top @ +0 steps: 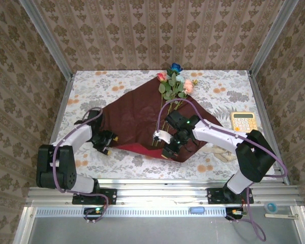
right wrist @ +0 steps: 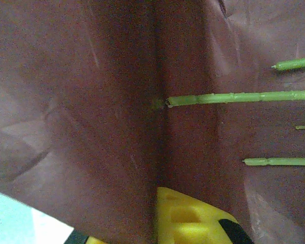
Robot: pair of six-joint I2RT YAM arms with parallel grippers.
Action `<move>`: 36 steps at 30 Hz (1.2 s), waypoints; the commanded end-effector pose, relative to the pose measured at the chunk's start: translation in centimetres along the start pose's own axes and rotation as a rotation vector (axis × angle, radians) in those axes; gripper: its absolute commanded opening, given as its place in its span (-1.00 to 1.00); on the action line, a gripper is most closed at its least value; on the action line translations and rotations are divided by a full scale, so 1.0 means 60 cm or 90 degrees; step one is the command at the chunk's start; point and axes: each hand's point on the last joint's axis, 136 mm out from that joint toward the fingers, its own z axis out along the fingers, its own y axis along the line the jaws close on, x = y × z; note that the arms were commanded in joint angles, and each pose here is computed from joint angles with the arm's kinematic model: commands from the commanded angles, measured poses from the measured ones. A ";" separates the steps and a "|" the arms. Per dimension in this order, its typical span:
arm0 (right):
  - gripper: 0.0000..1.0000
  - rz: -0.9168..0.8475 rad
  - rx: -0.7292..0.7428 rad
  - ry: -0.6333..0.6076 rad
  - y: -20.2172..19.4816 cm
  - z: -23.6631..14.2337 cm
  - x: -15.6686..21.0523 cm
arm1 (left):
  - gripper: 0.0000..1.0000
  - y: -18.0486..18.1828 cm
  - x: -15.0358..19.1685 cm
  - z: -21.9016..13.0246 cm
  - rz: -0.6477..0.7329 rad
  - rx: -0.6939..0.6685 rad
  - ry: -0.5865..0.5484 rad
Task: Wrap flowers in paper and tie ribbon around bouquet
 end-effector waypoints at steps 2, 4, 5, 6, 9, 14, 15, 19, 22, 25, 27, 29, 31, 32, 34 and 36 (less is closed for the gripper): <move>-1.00 0.018 -0.021 0.006 0.009 -0.003 0.000 | -0.41 -0.010 -0.015 0.017 -0.019 0.017 -0.003; -1.00 0.023 -0.013 0.013 0.005 -0.003 0.005 | -0.89 -0.007 -0.030 0.006 0.004 -0.001 -0.027; -1.00 0.025 -0.006 0.020 0.002 -0.002 0.009 | -1.00 -0.001 -0.039 -0.008 0.021 -0.029 -0.045; -1.00 0.030 0.003 0.029 -0.003 -0.002 0.014 | -1.00 0.005 -0.045 -0.023 0.041 -0.061 -0.059; -1.00 0.043 0.016 0.035 -0.014 -0.003 0.019 | -1.00 0.011 -0.051 -0.049 0.106 -0.119 -0.062; -1.00 0.067 0.036 0.031 -0.038 -0.002 0.013 | -1.00 0.023 -0.049 -0.043 0.158 -0.180 -0.022; -1.00 0.072 0.033 0.034 -0.042 0.000 0.011 | -1.00 0.024 -0.046 -0.039 0.158 -0.182 -0.012; -1.00 0.089 0.015 0.045 -0.052 0.012 -0.002 | -0.62 0.022 -0.041 -0.044 0.148 -0.166 -0.015; -1.00 0.120 -0.003 0.062 -0.068 0.025 -0.005 | -0.16 0.015 -0.042 -0.075 0.138 -0.131 -0.058; -1.00 0.182 -0.007 0.074 -0.095 0.030 -0.007 | -0.02 0.007 -0.034 -0.108 0.129 -0.070 -0.098; -1.00 0.219 -0.012 0.082 -0.111 0.032 -0.010 | -0.03 -0.001 -0.022 -0.120 0.130 0.003 -0.113; -1.00 0.243 -0.018 0.090 -0.123 0.036 -0.013 | -0.08 -0.012 0.001 -0.117 0.138 0.085 -0.098; -1.00 0.254 -0.020 0.093 -0.131 0.039 -0.019 | -0.12 -0.015 0.031 -0.098 0.134 0.143 -0.056; -1.00 0.258 -0.017 0.094 -0.136 0.040 -0.021 | -0.13 -0.013 0.045 -0.085 0.132 0.164 -0.030; -1.00 0.269 -0.016 0.095 -0.145 0.042 -0.024 | -0.14 -0.011 0.067 -0.066 0.134 0.188 0.000; -1.00 0.285 -0.014 0.096 -0.155 0.040 -0.028 | -0.14 -0.006 0.080 -0.054 0.143 0.191 0.003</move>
